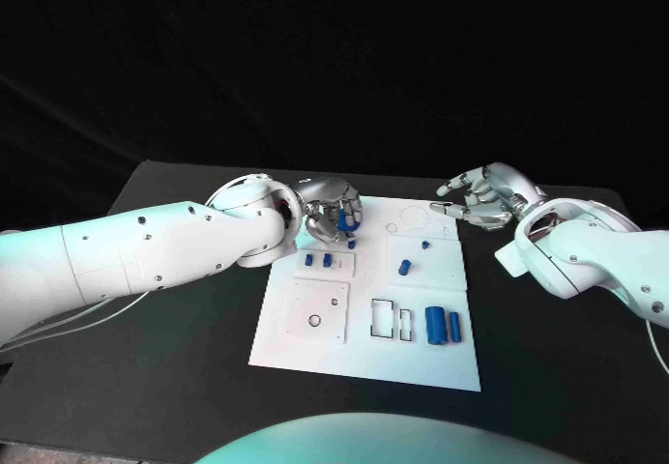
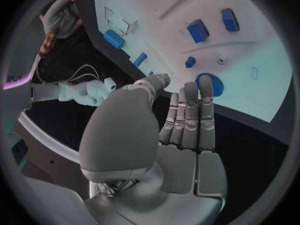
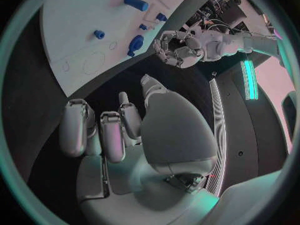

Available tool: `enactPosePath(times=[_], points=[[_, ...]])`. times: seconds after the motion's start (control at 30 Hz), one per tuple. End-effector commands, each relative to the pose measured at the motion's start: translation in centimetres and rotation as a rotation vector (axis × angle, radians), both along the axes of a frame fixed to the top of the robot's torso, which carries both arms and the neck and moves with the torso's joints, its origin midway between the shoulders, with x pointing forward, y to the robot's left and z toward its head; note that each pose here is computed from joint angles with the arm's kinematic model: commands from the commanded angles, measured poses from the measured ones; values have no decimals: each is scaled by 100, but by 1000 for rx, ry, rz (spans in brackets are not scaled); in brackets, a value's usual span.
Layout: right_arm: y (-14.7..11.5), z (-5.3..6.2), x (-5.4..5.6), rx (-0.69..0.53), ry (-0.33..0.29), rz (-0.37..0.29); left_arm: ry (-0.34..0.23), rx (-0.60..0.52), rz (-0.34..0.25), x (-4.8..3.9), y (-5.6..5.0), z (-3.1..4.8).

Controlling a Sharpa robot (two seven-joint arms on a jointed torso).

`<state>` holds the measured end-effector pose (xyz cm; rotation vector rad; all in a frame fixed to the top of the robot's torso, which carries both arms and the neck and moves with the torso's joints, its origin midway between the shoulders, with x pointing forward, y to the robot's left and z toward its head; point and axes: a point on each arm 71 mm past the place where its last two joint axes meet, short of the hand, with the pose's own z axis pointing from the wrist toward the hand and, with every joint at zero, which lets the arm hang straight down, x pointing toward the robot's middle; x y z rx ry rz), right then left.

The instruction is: Assemble the parts on the task board

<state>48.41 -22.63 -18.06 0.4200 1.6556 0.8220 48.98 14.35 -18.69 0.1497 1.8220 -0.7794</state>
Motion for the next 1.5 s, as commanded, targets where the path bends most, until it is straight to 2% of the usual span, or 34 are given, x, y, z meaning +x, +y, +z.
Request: enactPosePath(times=[0.03, 0.23, 0.5, 0.93, 1.5], points=[[12, 4, -3, 3, -10, 9, -187, 97, -194, -56, -151, 14], [18, 4, -5, 3, -10, 10, -219, 168, -240, -43, -241, -77], [23, 4, -7, 4, -9, 12, -203, 262, -257, -3, -297, -166], [27, 4, -9, 4, -9, 14, -179, 332, -241, 71, -287, -231], [27, 5, -13, 5, -9, 14, -163, 354, -224, 130, -264, -281]])
